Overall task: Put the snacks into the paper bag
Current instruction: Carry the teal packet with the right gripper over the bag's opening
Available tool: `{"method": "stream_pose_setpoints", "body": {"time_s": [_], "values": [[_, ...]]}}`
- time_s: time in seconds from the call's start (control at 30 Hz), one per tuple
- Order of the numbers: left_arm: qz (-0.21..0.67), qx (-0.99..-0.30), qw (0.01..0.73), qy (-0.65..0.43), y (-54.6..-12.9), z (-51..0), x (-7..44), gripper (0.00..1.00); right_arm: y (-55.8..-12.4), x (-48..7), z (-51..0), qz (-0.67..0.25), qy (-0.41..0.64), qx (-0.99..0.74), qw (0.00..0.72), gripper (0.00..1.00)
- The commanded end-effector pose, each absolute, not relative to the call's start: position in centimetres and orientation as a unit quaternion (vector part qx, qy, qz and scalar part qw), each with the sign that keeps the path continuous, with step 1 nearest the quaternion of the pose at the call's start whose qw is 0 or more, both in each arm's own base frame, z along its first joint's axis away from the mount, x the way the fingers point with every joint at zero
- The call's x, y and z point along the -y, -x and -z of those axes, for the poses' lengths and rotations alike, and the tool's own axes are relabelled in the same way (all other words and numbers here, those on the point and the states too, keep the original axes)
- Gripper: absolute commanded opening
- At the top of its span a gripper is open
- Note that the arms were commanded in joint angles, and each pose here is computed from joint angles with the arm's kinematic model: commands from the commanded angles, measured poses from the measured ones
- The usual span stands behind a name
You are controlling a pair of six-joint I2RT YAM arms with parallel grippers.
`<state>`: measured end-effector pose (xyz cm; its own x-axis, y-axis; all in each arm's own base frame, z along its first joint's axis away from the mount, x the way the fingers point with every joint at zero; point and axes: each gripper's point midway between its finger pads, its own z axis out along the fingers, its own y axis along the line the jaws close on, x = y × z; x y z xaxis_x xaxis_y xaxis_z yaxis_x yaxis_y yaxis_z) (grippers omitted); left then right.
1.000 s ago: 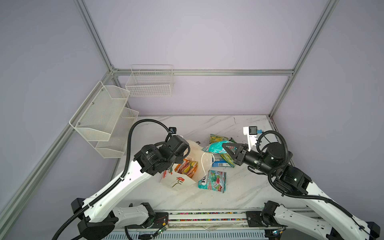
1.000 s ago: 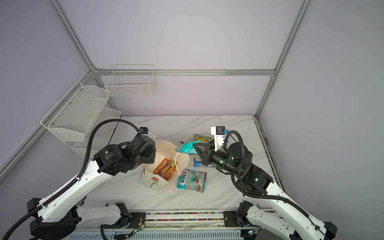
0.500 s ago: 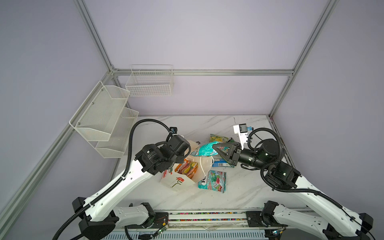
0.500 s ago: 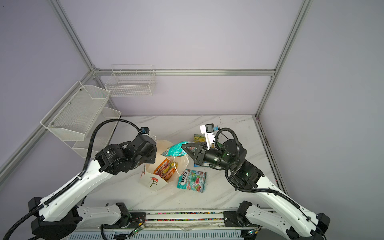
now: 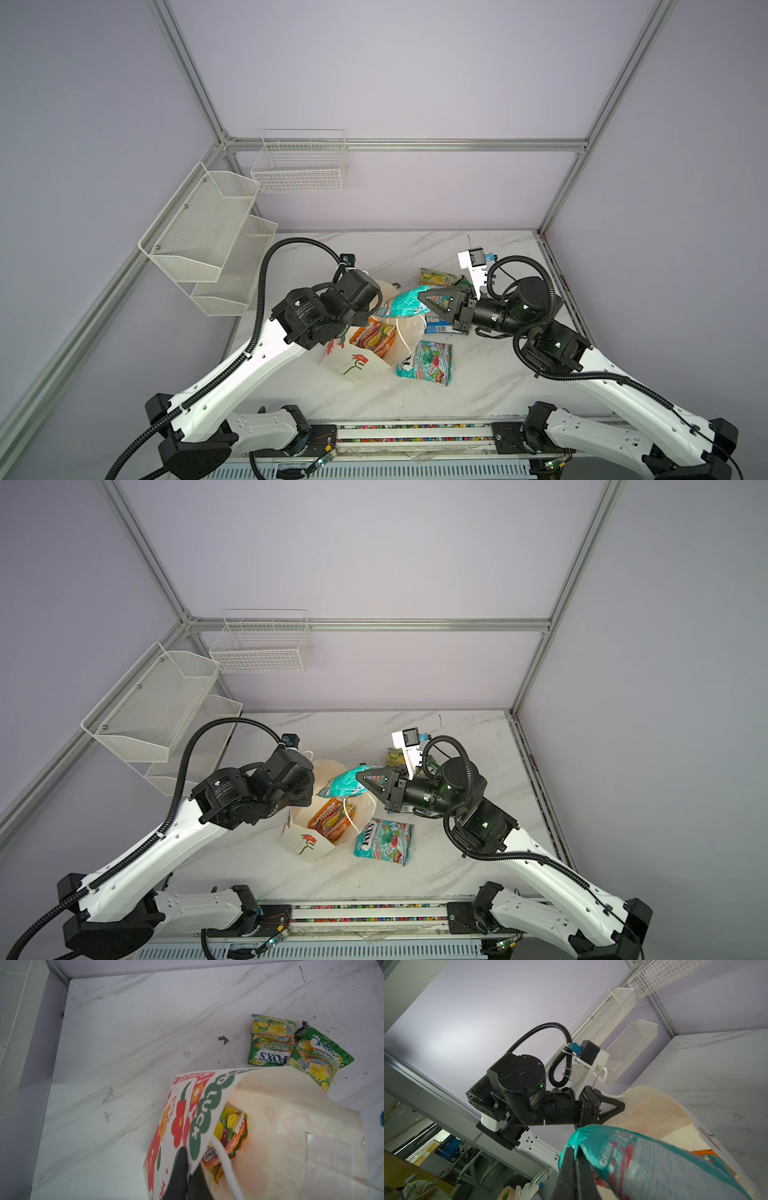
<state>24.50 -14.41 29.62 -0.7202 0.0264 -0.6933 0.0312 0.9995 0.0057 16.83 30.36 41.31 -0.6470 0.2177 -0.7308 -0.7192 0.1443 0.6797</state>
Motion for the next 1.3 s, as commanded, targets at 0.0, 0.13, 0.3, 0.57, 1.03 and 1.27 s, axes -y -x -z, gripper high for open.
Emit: {"method": "stream_pose_setpoints", "body": {"time_s": [0.0,0.13,0.3,0.57,1.03,1.27], "values": [[0.021,-0.918,0.397,0.003,-25.2,-30.8,14.6,0.0,-15.8,-30.5,-43.7,-0.652,0.209,-0.616,0.389,0.0],[0.02,-0.918,0.396,0.003,-25.2,-30.8,14.7,0.0,-15.7,-31.0,-43.6,-0.655,0.215,-0.615,0.383,0.0],[0.02,-0.918,0.396,0.003,-25.1,-30.8,14.7,0.0,-15.5,-31.7,-43.0,-0.657,0.219,-0.618,0.373,0.0],[0.021,-0.917,0.397,0.004,-25.1,-30.9,14.6,0.0,-15.4,-32.8,-42.1,-0.656,0.222,-0.624,0.361,0.0],[0.021,-0.918,0.397,0.003,-25.1,-30.8,14.6,0.0,-15.5,-34.1,-40.7,-0.651,0.223,-0.636,0.349,0.0],[0.023,-0.917,0.398,0.003,-25.1,-30.8,14.6,0.0,-15.4,-34.4,-40.5,-0.651,0.225,-0.637,0.345,0.0]]}}
